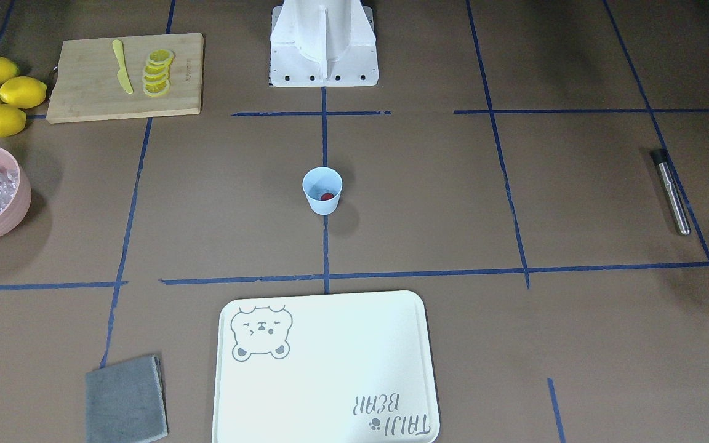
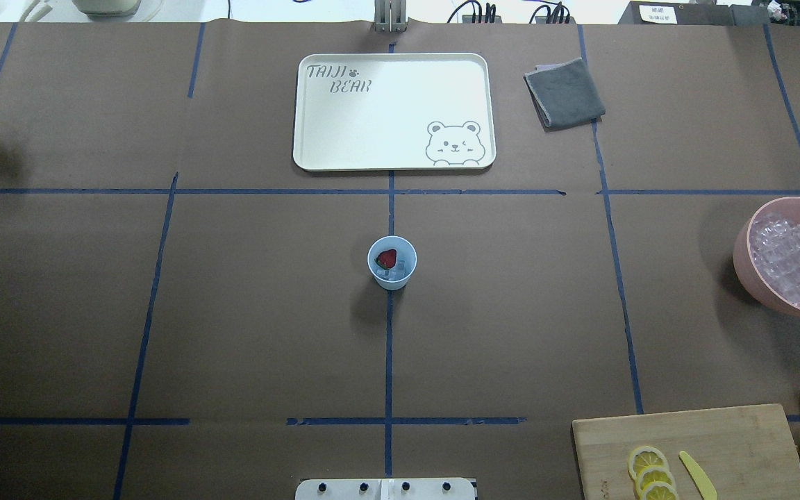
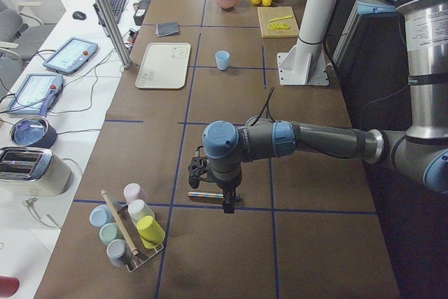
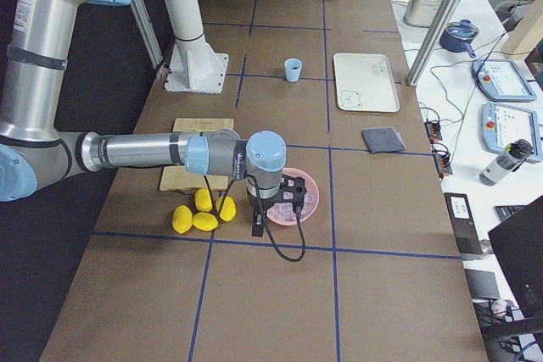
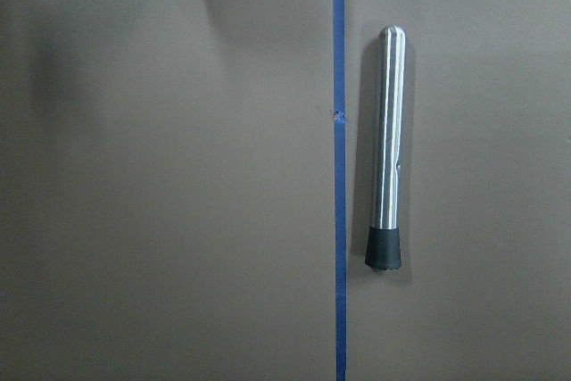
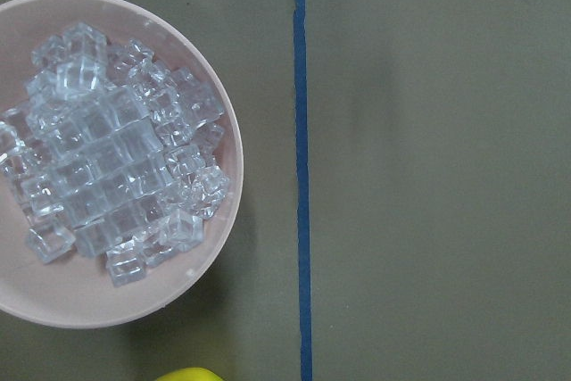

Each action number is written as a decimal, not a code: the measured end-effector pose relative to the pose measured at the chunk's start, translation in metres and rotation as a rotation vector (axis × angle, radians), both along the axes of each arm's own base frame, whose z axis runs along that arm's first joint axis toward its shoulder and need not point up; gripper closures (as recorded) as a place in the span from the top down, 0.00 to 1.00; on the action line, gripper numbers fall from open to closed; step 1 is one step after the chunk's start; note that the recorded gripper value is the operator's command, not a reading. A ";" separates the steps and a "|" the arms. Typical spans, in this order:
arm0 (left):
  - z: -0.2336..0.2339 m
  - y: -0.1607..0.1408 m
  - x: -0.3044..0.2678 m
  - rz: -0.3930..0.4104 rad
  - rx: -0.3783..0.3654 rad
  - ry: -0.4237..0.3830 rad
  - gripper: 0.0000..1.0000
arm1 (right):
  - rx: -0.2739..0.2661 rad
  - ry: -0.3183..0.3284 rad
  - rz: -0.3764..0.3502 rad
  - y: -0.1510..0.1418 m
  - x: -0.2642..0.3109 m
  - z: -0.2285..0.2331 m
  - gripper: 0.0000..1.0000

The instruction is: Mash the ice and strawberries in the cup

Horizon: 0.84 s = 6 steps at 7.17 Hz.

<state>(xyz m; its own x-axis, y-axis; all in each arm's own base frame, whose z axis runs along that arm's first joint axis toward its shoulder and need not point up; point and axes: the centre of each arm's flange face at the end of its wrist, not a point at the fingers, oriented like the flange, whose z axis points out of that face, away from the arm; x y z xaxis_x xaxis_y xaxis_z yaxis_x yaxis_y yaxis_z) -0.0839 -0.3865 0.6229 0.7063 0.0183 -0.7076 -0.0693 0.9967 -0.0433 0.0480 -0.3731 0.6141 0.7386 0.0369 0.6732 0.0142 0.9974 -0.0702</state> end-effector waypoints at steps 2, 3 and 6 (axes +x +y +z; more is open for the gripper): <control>0.000 0.000 0.000 -0.002 0.000 0.000 1.00 | 0.000 -0.010 0.005 -0.001 -0.001 -0.003 1.00; -0.001 -0.001 -0.001 -0.001 0.002 0.000 1.00 | -0.001 -0.029 0.006 -0.001 -0.002 -0.004 1.00; -0.002 -0.002 0.000 0.003 0.009 -0.002 1.00 | 0.006 -0.049 0.001 0.000 -0.003 -0.006 1.00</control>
